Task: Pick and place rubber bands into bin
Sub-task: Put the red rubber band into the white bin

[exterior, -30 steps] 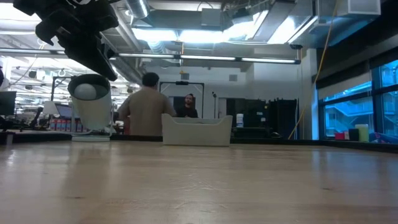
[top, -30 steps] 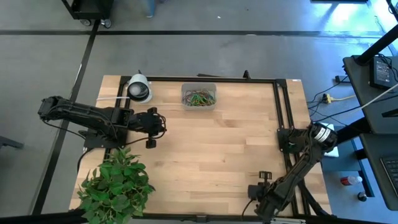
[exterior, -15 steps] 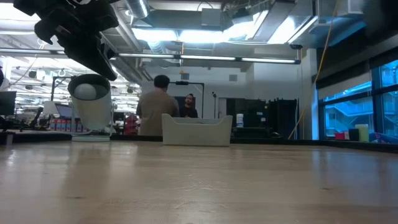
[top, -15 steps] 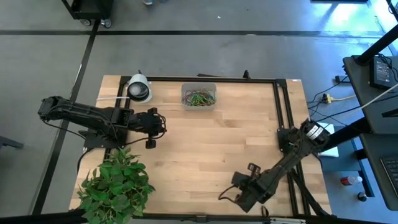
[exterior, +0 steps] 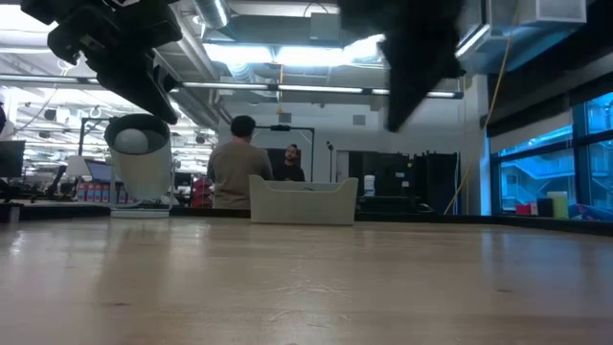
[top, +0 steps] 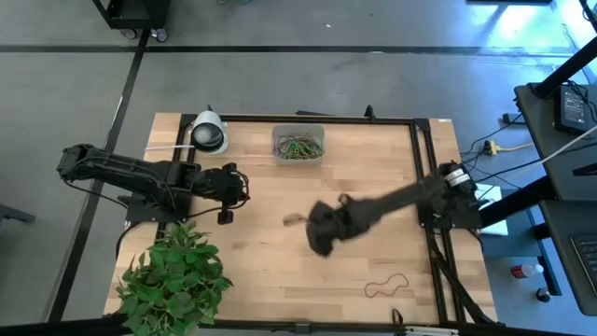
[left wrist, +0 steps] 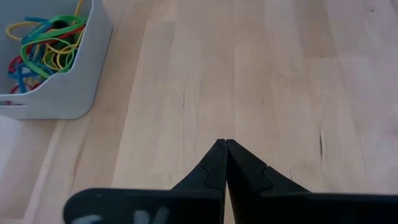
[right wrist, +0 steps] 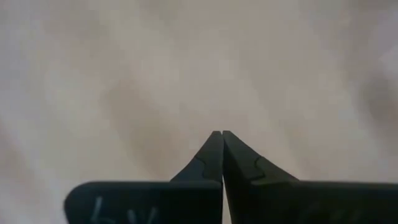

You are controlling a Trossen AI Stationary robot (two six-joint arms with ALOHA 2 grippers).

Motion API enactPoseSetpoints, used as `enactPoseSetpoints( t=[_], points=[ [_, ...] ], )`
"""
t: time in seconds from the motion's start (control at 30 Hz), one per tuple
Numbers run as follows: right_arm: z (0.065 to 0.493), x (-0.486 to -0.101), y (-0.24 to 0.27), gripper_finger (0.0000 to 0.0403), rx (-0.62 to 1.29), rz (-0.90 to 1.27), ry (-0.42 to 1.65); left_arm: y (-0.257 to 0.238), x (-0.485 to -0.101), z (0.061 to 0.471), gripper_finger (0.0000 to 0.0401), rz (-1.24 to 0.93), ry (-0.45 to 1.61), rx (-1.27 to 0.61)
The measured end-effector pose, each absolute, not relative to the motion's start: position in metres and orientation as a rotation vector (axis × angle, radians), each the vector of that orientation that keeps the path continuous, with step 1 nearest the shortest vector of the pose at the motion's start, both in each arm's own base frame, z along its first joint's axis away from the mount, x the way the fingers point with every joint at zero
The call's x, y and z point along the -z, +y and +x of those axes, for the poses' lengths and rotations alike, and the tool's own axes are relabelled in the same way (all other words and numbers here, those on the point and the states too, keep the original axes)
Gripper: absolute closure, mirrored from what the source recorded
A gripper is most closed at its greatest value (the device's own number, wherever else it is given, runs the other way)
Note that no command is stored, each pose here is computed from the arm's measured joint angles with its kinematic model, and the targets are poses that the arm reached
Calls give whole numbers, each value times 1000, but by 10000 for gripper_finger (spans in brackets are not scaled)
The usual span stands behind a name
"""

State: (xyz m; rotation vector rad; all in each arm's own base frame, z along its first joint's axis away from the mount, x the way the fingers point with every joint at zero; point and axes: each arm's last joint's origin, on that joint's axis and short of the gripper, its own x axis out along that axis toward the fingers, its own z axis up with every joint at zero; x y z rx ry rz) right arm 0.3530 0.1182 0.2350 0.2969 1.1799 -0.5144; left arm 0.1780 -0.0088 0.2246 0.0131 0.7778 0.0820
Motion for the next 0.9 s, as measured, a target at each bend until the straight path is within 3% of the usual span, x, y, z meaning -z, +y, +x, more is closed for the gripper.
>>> enactPoseSetpoints(
  t=[0.17, 0.37, 0.9],
  points=[
    [369, -248, 77, 403, 464, 192, 1183, -9, -225, 178, 400, -9, 777, -95],
    [369, -247, 73, 403, 369, 122, 1236, -9, -225, 178, 400, -55, 775, -110],
    [307, -242, 188, 387, 306, 262, 1431, -9, -225, 178, 400, -55, 774, -118]
  ],
)
